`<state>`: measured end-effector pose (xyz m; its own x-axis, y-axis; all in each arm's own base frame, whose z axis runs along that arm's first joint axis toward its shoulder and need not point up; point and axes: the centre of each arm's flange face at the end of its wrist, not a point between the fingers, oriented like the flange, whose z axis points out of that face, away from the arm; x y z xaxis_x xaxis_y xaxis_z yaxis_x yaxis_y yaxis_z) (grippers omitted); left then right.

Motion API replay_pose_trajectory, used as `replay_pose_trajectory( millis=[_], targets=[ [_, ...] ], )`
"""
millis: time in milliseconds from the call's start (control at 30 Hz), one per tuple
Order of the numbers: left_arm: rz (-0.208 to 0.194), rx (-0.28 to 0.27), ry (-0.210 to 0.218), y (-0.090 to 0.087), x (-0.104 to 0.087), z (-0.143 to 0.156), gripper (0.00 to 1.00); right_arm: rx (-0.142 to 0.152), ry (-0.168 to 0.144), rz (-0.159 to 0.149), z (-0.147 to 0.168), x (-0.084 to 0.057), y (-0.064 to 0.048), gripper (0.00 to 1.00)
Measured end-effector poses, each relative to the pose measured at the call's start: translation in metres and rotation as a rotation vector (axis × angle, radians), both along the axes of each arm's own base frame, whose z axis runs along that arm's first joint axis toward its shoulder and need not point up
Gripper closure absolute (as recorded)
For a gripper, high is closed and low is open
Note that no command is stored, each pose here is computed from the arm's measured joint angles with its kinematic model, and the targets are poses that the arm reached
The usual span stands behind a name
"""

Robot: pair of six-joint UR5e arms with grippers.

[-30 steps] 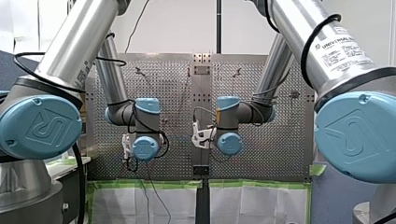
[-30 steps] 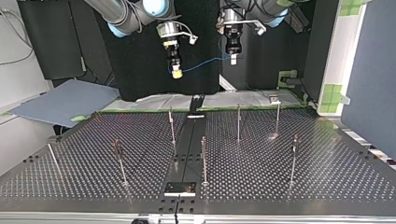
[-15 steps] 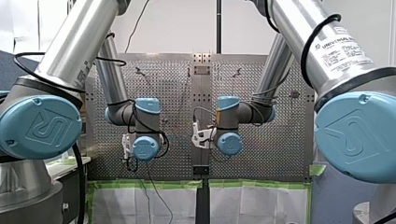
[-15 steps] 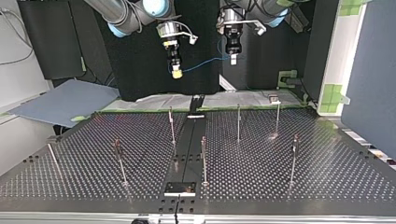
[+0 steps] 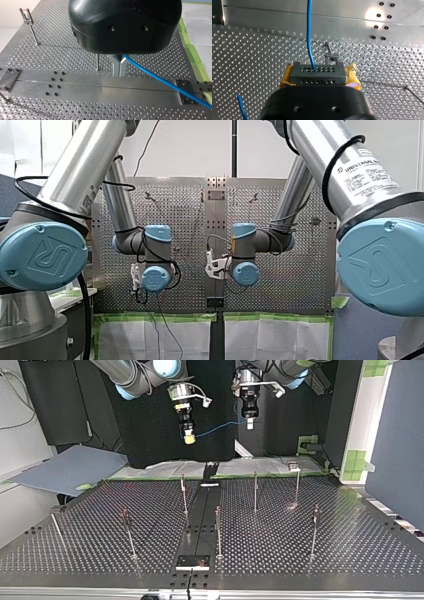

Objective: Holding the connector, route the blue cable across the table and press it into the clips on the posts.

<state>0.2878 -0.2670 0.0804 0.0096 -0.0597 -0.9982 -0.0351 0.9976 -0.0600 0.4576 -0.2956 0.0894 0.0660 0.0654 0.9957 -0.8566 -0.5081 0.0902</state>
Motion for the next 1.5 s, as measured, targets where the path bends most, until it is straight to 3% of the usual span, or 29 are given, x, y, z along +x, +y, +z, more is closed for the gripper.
replay_pose_trajectory(
  millis=[1333,1500],
  targets=[
    [-0.002,-0.001,-0.003,-0.001,0.001,0.001,1.00,0.000,0.001,0.000,0.000,0.000,0.000,1.00],
    [-0.003,-0.001,-0.003,-0.001,0.001,0.001,1.00,0.022,0.030,-0.001,-0.011,0.000,0.002,1.00]
  ],
)
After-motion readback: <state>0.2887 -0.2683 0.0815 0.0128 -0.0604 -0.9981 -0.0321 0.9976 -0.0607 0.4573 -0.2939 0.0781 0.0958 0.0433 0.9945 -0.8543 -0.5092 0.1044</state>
